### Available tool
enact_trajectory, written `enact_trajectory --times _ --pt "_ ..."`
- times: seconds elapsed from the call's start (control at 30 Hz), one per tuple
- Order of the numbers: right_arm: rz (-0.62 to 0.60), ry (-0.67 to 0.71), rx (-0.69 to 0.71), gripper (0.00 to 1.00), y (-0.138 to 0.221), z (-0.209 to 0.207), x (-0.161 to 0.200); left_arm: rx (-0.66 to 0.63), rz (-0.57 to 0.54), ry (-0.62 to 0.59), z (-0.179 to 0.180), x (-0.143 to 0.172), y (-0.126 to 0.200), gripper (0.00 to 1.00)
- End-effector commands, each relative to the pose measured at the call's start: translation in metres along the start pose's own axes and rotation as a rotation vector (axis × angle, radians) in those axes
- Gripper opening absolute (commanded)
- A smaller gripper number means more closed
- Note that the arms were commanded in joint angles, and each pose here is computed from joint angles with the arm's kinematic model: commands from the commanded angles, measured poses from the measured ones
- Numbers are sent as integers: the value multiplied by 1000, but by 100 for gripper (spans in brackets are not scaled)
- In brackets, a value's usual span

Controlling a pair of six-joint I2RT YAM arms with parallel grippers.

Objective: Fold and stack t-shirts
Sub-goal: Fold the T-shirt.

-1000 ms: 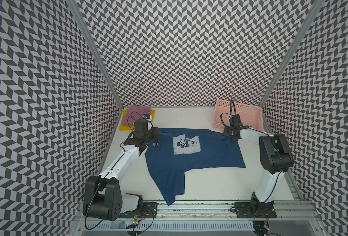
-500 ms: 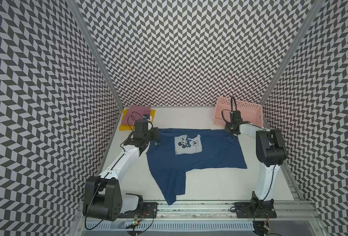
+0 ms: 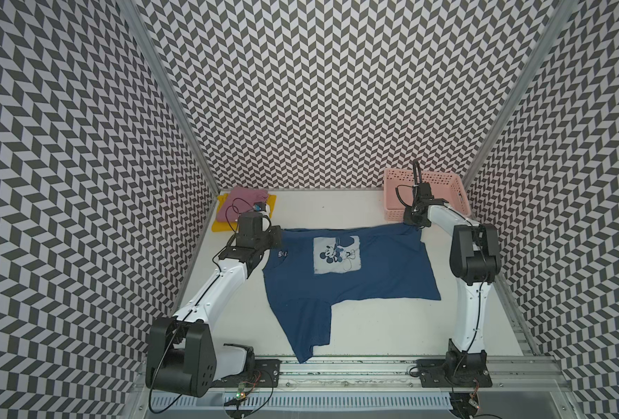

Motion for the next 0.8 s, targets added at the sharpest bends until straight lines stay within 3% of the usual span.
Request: enact_trajectory --times 0.0,0.2,0.43,0.77 --pt "-258 28 -89 0 19 12 -52 7 -36 -15 -5 -10 9 0" --pt "-347 58 -135 0 58 13 -75 4 -63 -18 -6 -18 14 0" --pt "-407 102 -224 0 87 23 -75 6 -119 -9 -9 -36 22 0" --pt "-505 111 -211 0 121 24 -84 -3 -188 -1 -7 -55 31 0"
Point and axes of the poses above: each gripper's point midway between its finger pads, its own y axis back along the fingers, its own z axis along the line the jaws close on, x = y × z, the point moved 9 cm from there along y, back along the fingers, and after that the axes turned 11 degrees about y, right-handed, at the moved point
